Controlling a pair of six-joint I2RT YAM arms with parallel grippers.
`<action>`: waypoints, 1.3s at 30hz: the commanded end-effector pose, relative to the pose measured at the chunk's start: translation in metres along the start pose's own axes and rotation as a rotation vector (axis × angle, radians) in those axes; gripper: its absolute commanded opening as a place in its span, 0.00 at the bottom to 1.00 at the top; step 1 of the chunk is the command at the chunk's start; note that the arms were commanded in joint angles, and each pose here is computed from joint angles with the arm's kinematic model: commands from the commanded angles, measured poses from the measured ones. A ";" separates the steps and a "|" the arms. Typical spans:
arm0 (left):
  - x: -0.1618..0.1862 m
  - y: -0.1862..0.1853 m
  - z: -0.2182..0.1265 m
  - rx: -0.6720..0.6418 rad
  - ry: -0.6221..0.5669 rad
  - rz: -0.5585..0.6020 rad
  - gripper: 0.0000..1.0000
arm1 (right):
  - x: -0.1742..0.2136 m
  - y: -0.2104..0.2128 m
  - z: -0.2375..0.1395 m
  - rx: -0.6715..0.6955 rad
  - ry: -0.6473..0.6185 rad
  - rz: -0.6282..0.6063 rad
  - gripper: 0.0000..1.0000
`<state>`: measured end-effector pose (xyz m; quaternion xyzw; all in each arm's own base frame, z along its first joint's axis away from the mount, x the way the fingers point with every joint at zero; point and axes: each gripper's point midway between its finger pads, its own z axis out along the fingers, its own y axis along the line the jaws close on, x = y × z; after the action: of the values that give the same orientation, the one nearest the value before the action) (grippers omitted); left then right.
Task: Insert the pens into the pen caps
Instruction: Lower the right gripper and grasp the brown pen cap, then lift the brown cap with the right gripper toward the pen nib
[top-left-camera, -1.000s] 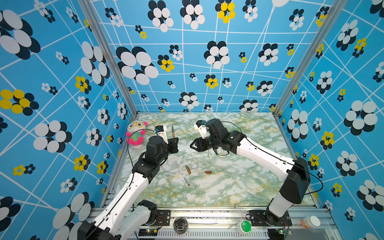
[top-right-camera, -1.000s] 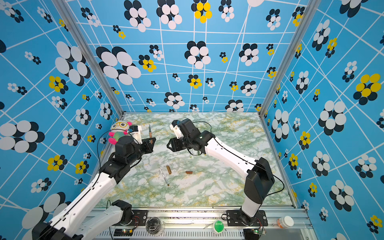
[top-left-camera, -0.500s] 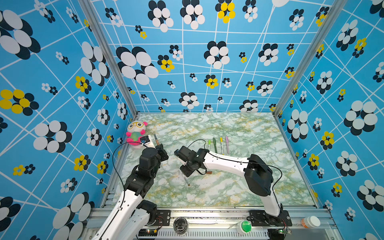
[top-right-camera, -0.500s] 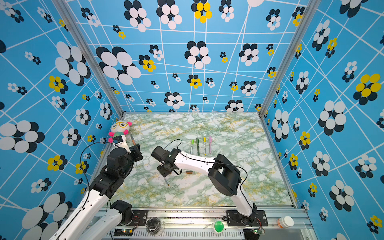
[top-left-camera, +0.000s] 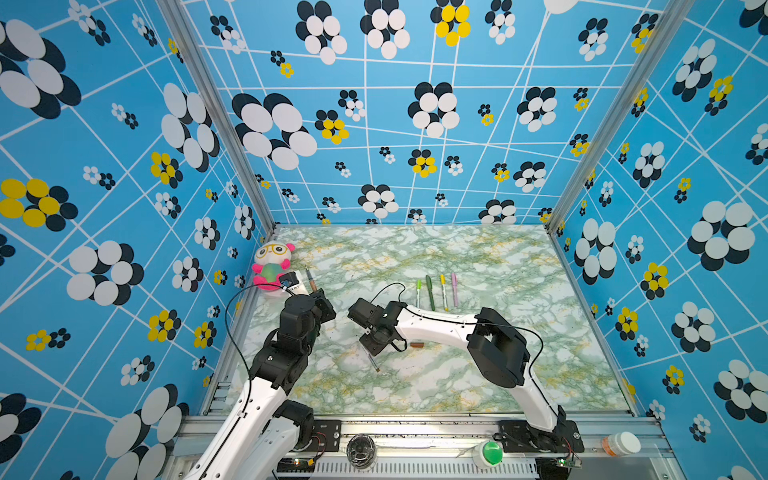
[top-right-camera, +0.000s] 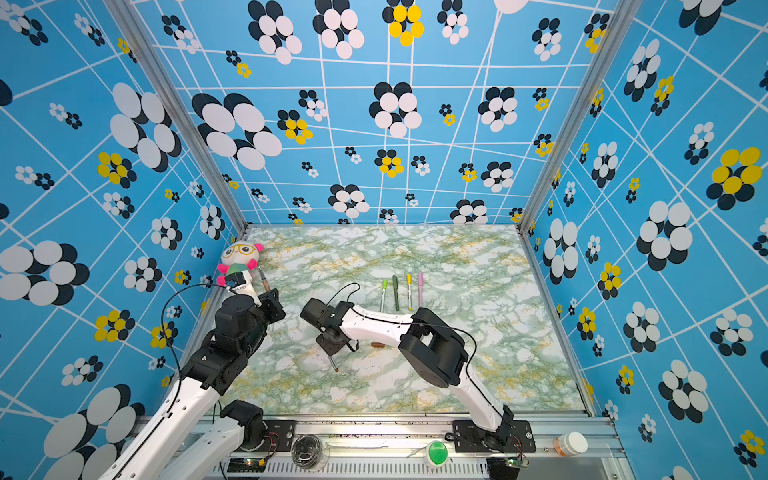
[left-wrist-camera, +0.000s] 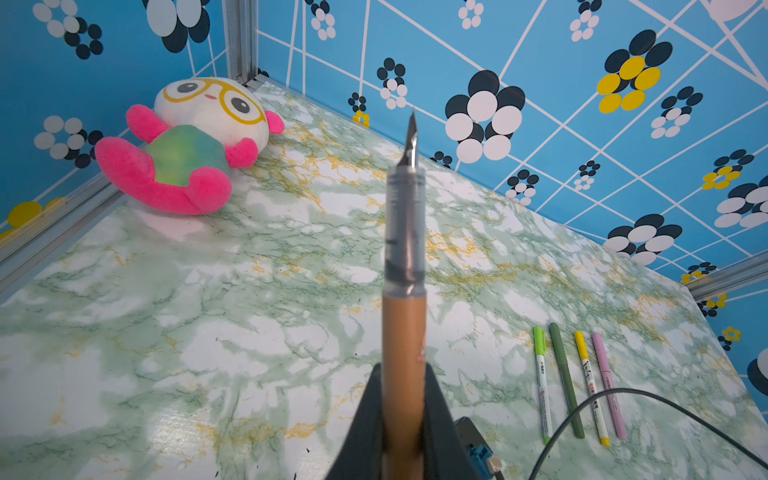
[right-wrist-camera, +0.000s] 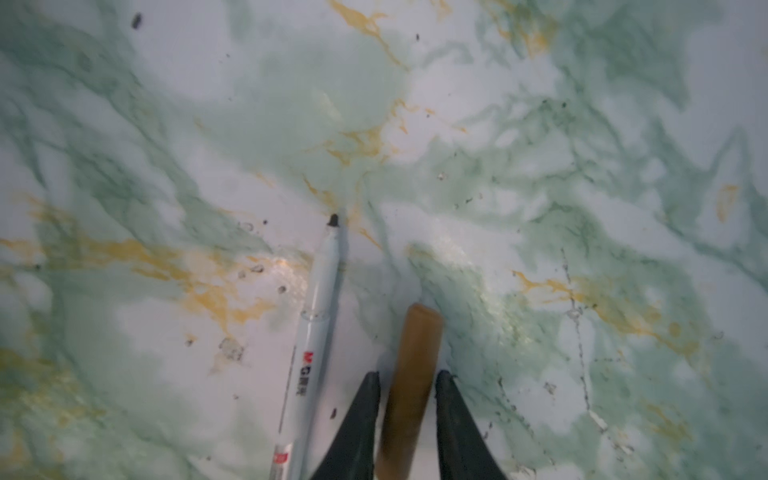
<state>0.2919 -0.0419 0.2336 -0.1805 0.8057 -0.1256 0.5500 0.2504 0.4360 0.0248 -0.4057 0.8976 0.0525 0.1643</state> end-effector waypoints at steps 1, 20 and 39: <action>0.004 0.004 0.004 -0.009 0.006 -0.002 0.00 | 0.007 -0.007 0.007 0.040 0.032 0.009 0.25; 0.008 -0.011 0.008 0.077 0.040 0.000 0.00 | -0.016 -0.017 -0.016 -0.003 -0.045 0.134 0.08; 0.086 -0.169 -0.002 0.804 0.444 0.194 0.00 | -0.104 -0.197 -0.210 -0.702 -0.702 0.986 0.03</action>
<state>0.2983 -0.2008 0.2069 0.0823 0.8337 -0.3732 0.3986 0.4180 0.3073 0.2397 0.0698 0.8359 0.4597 0.2916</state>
